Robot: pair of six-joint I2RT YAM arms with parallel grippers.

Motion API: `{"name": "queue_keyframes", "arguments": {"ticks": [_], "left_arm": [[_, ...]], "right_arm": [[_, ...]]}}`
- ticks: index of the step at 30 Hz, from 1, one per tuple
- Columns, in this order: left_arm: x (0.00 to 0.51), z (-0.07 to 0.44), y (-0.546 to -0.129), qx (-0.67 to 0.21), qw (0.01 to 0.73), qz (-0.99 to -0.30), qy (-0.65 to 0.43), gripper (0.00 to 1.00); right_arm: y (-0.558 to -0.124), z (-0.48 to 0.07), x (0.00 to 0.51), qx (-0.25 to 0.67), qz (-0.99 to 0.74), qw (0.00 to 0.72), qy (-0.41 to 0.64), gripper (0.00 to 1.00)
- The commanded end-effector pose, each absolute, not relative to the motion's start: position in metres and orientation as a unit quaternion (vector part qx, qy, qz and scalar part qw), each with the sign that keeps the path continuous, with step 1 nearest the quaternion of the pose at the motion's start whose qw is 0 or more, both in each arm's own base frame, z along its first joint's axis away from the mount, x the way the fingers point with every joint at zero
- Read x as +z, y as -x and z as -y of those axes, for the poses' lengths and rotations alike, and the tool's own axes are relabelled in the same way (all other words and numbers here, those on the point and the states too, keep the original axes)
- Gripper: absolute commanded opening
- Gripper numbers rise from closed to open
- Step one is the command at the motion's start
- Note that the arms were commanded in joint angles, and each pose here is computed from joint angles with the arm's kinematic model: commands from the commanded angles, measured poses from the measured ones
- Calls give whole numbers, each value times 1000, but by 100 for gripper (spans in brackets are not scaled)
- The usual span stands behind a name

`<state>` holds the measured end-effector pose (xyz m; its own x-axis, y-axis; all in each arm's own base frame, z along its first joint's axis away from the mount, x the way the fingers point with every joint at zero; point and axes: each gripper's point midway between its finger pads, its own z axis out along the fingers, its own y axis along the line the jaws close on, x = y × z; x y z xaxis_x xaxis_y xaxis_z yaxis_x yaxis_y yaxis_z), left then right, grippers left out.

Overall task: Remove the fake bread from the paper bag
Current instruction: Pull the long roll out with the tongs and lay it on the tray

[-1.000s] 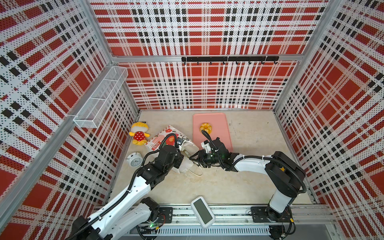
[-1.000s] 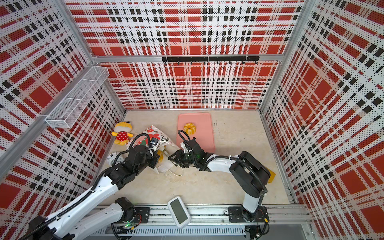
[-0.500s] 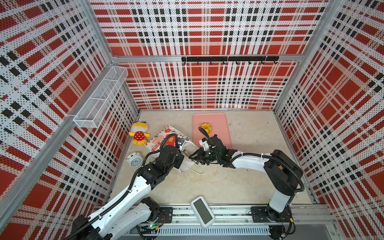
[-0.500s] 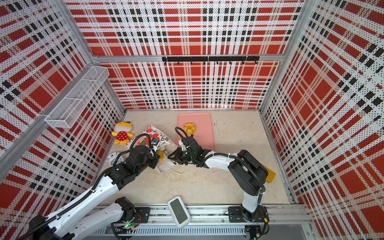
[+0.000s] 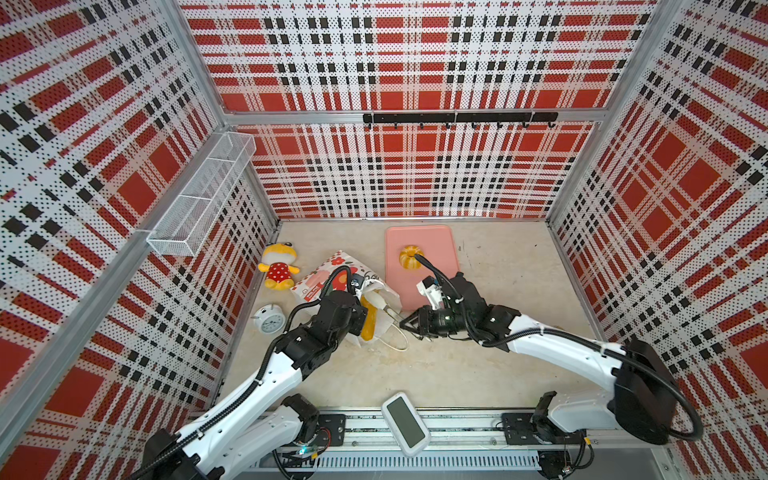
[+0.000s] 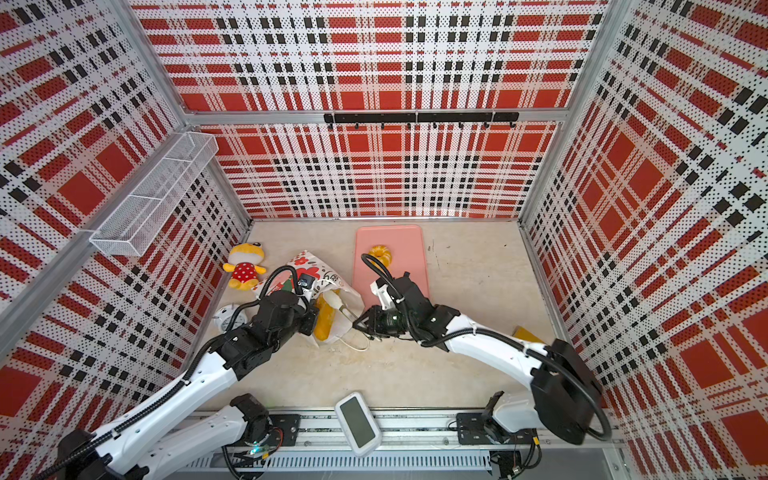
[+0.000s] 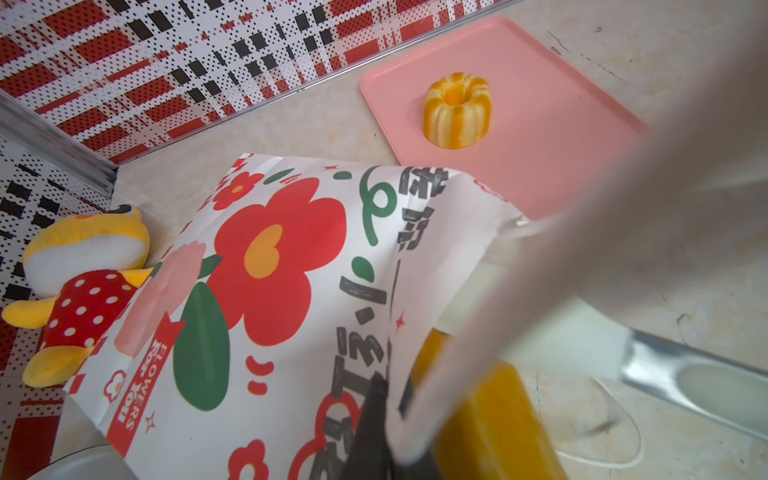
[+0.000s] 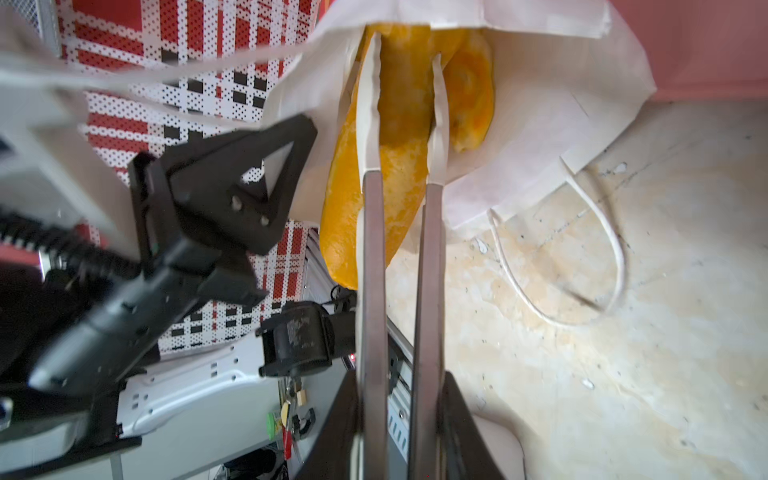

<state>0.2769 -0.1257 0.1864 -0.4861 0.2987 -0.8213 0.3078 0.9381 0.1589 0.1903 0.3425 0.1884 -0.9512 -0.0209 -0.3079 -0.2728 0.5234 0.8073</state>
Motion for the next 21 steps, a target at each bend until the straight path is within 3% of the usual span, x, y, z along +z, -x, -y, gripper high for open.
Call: {"name": "queue_keyframes", "arguments": {"ticks": [1,7,11,21], "left_arm": [[191,119,-281,-5,490,-862,-131,0],[186,110,-285,5,485,-868,-109,0],[188,107,-285,4,484,-869,-103,0],[185,103,-282,-3,479,-873,-93,0]], "right_arm": [[-170,-322,189,471,-863,144,115,0],[-148,-282,187,434,-880,155,118,0],[-156,-260,205,415,-882,187,123,0],[-265,-191,236,356,-897,255,59,0]]}}
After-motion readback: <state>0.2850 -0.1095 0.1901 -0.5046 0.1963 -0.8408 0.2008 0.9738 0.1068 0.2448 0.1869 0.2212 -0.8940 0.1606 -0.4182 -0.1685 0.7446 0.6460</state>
